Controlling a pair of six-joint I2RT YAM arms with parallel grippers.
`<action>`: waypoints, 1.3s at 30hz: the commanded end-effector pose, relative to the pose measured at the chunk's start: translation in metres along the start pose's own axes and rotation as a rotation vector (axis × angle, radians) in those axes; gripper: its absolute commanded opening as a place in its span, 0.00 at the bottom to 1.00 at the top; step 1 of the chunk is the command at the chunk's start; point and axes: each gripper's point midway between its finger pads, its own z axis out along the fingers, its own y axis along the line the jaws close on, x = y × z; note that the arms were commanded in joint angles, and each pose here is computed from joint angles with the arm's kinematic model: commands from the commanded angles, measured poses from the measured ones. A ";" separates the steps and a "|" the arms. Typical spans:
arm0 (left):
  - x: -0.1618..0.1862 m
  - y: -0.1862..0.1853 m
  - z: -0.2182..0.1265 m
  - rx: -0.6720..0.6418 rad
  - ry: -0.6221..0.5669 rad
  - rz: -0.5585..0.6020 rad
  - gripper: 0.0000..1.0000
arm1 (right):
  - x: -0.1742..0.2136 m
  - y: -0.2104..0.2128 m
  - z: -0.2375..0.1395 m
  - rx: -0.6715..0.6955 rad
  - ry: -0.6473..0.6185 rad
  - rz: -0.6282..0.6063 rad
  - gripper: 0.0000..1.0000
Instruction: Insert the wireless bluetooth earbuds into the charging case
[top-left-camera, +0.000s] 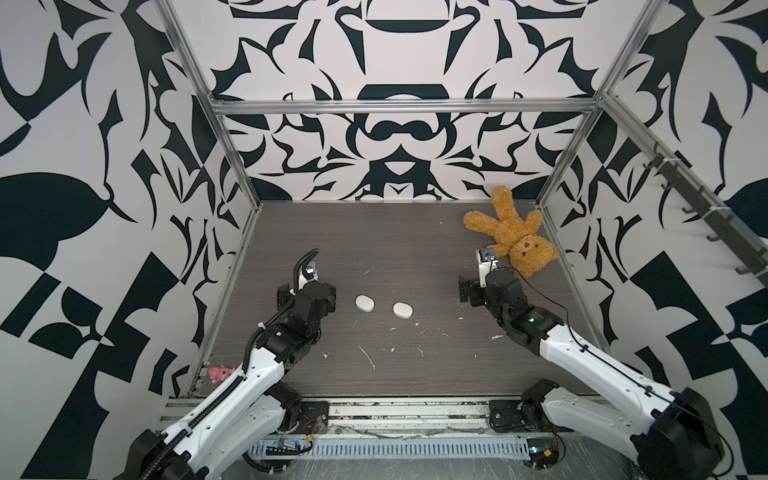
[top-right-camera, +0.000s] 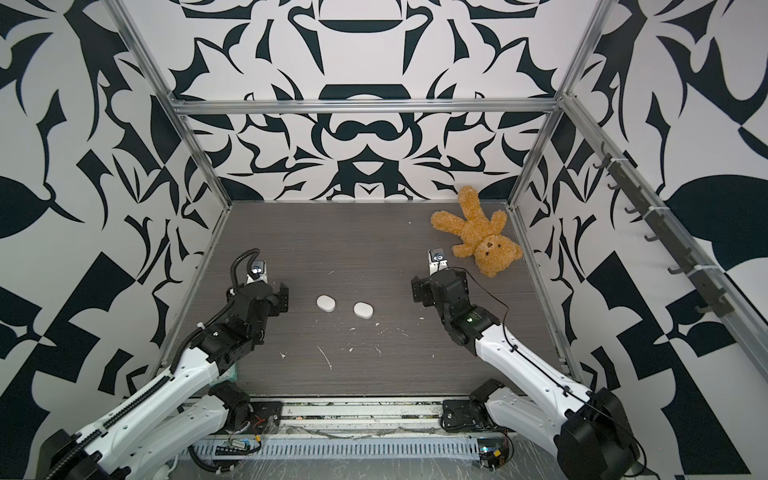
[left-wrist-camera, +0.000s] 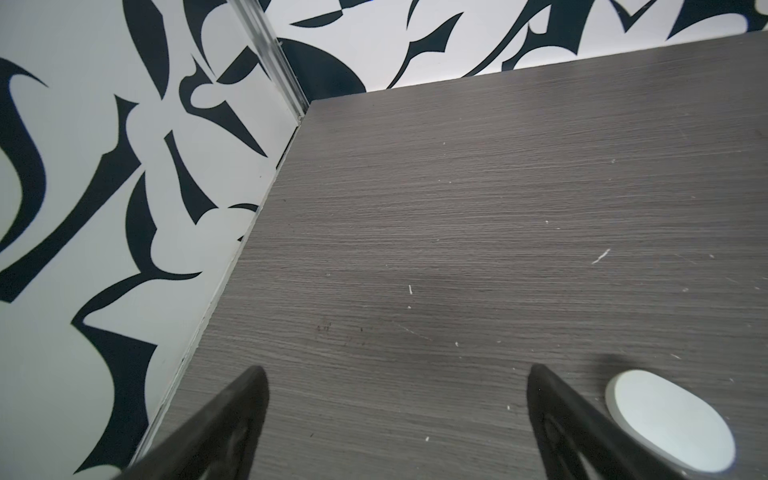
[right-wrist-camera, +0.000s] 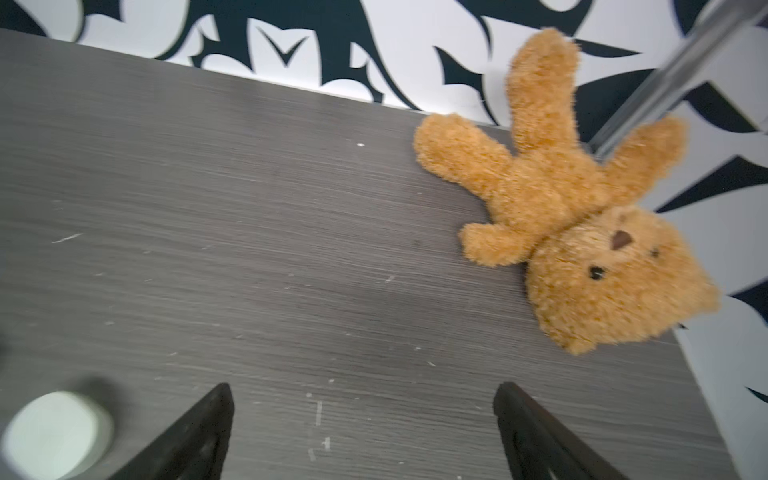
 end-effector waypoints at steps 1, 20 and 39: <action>0.000 0.012 0.003 -0.012 -0.006 -0.065 0.99 | -0.025 -0.038 0.001 0.179 -0.120 0.055 1.00; 0.013 0.029 0.084 -0.027 -0.072 -0.103 0.99 | 0.026 -0.079 0.061 0.300 -0.191 -0.009 1.00; 0.031 0.004 0.145 0.125 -0.101 -0.136 0.99 | 0.059 -0.107 0.097 0.241 -0.122 0.143 1.00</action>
